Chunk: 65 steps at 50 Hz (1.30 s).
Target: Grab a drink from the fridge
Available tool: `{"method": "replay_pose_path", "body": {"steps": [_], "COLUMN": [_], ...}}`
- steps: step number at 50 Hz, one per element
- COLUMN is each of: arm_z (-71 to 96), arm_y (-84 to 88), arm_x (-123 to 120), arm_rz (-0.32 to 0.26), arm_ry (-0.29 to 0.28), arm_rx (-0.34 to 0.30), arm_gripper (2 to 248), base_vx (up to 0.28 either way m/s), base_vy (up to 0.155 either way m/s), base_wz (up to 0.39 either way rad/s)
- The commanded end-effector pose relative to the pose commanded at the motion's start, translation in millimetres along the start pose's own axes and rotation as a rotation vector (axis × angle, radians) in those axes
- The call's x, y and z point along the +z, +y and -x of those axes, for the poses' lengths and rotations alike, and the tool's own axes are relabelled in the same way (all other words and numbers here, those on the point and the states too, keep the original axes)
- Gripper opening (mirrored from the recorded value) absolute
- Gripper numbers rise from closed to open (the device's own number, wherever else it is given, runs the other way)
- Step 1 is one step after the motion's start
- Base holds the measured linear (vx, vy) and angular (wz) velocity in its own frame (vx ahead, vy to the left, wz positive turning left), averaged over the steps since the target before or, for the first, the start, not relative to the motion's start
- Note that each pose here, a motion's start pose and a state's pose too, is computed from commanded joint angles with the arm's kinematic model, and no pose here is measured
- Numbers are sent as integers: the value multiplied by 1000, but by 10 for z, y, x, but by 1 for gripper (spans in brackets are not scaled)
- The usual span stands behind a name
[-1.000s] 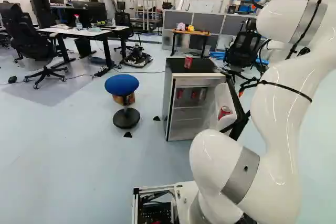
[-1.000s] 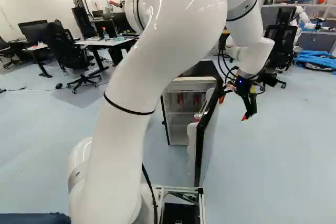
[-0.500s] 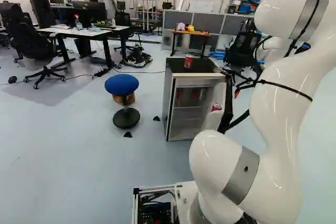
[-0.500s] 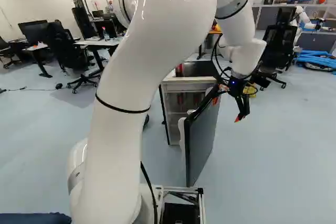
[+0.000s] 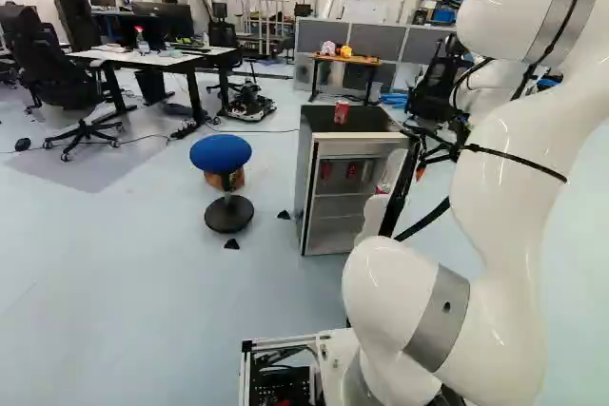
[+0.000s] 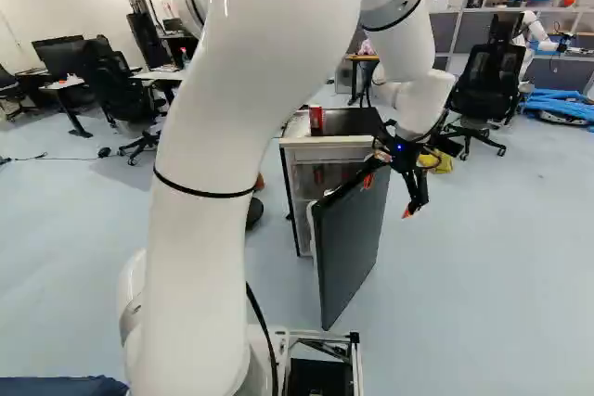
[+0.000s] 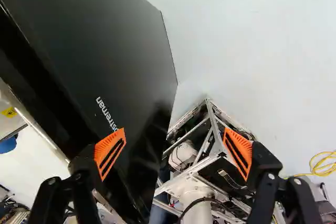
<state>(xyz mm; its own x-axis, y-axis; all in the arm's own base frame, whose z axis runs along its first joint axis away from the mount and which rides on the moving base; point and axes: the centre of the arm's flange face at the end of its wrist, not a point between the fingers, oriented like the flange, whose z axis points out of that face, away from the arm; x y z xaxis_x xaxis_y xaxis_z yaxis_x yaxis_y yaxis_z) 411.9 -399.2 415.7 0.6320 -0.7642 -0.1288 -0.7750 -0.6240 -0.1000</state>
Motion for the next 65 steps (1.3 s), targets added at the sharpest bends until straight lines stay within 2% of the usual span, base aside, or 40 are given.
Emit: {"method": "replay_pose_path", "body": {"steps": [45,65], "arm_z": [548,775], "arm_y": [-397,-636], "arm_x": [147,215], "arm_rz": [18,29], "arm_ry": [-58,-74], "arm_rx": [-81,-134], "arm_gripper": [247,247], "base_vx": [0,0], "base_vy": [0,0], "base_wz": [0,0]}}
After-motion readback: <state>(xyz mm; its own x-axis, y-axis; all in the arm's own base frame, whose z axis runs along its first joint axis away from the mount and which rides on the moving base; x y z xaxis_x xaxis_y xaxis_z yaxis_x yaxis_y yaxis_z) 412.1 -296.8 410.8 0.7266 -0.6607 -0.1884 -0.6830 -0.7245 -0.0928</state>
